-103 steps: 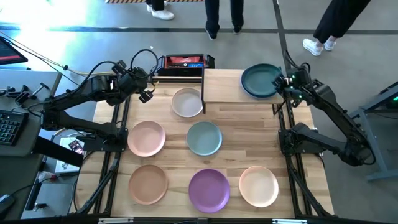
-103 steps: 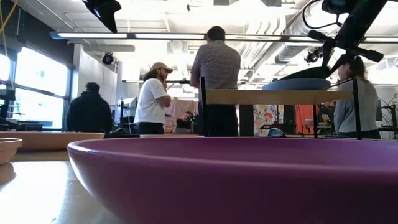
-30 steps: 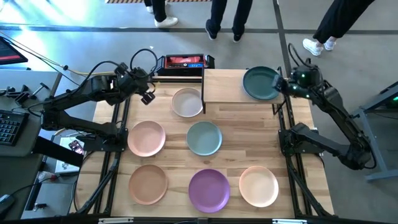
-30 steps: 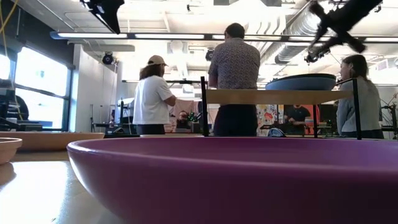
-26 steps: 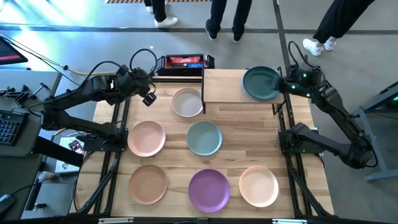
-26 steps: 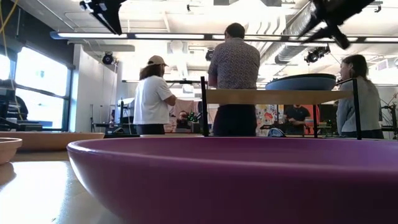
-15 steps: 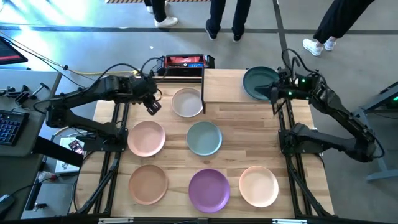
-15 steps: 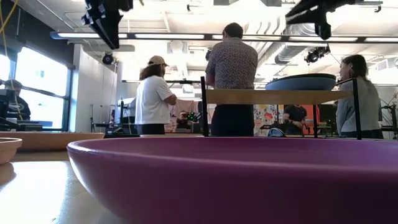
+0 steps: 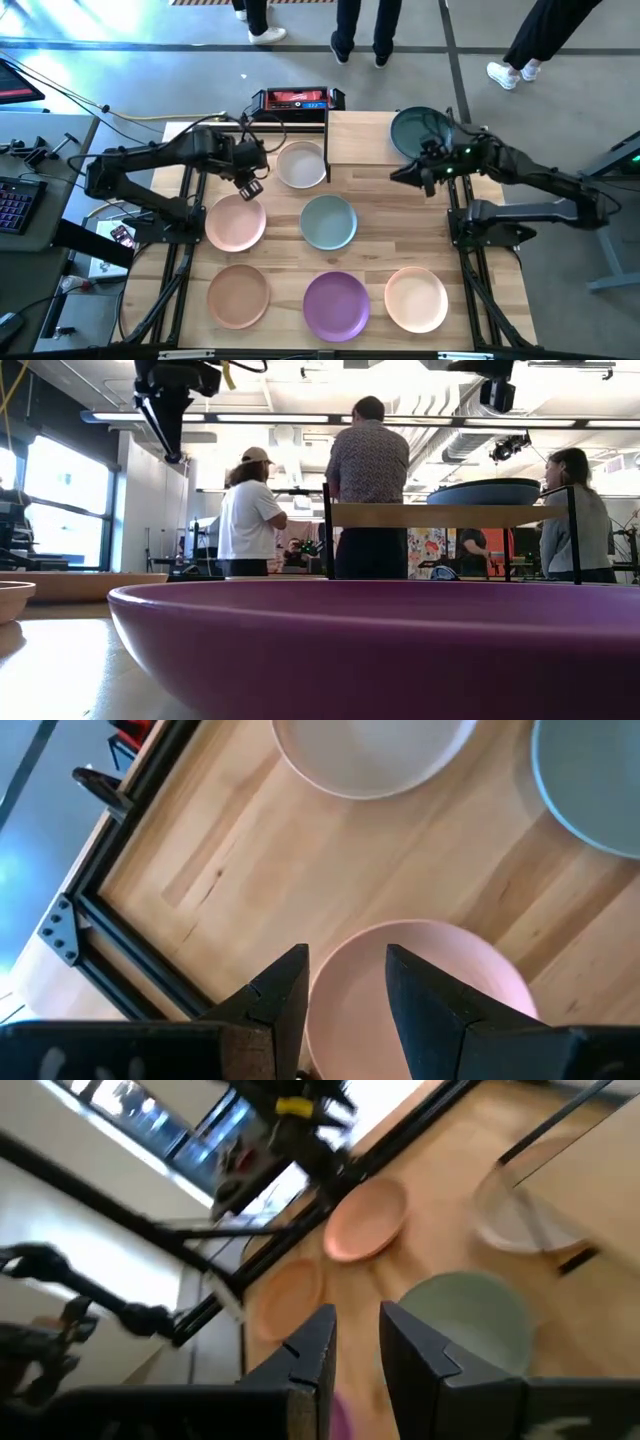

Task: Place and stack plates onto a shelf
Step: Stack the purple plate on top of the green plate on the shelf

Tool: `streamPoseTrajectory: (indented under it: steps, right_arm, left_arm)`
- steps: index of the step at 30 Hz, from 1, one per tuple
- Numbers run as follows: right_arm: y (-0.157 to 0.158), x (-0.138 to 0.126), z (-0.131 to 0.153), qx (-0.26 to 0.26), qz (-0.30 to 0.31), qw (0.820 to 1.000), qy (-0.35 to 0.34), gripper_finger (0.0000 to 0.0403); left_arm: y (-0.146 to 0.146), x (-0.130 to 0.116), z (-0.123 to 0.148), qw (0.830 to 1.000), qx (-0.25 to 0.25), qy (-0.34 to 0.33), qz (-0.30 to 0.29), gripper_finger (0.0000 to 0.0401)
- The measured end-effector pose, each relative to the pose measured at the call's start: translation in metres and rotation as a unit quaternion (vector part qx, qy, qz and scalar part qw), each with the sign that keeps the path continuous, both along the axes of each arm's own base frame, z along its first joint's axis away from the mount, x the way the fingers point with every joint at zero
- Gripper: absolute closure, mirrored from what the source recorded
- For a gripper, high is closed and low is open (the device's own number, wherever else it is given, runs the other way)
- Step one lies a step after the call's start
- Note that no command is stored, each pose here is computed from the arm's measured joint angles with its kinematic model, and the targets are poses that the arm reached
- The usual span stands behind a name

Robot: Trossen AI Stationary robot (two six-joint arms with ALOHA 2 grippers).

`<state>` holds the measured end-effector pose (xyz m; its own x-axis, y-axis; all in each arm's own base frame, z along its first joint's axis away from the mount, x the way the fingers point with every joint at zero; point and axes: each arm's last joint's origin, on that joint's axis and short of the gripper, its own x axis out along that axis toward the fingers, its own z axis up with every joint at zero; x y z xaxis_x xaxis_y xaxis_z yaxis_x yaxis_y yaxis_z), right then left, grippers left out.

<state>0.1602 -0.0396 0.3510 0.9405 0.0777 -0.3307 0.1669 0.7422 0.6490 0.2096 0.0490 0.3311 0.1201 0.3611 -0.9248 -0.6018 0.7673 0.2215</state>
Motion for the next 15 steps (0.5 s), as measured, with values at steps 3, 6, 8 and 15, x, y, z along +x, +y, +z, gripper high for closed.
streamPoseTrajectory:
  steps: [3,6,8,15]
  right_arm:
    - [0.010,0.014,-0.004,0.023,0.021,0.999,0.012,0.0341]
    - [0.023,0.029,-0.011,0.028,0.061,0.997,0.029,0.0341]
    - [0.031,0.038,-0.017,0.045,0.071,0.995,0.051,0.0341]
    - [0.062,0.068,-0.046,0.095,0.071,0.983,0.140,0.0341]
  left_arm:
    - [-0.007,-0.001,0.000,1.000,-0.010,0.008,-0.017,0.0279]
    - [-0.016,-0.005,0.001,0.999,-0.022,0.018,-0.036,0.0279]
    - [-0.021,-0.007,0.002,0.998,-0.026,0.025,-0.047,0.0279]
    - [-0.039,-0.011,0.002,0.995,-0.029,0.043,-0.079,0.0279]
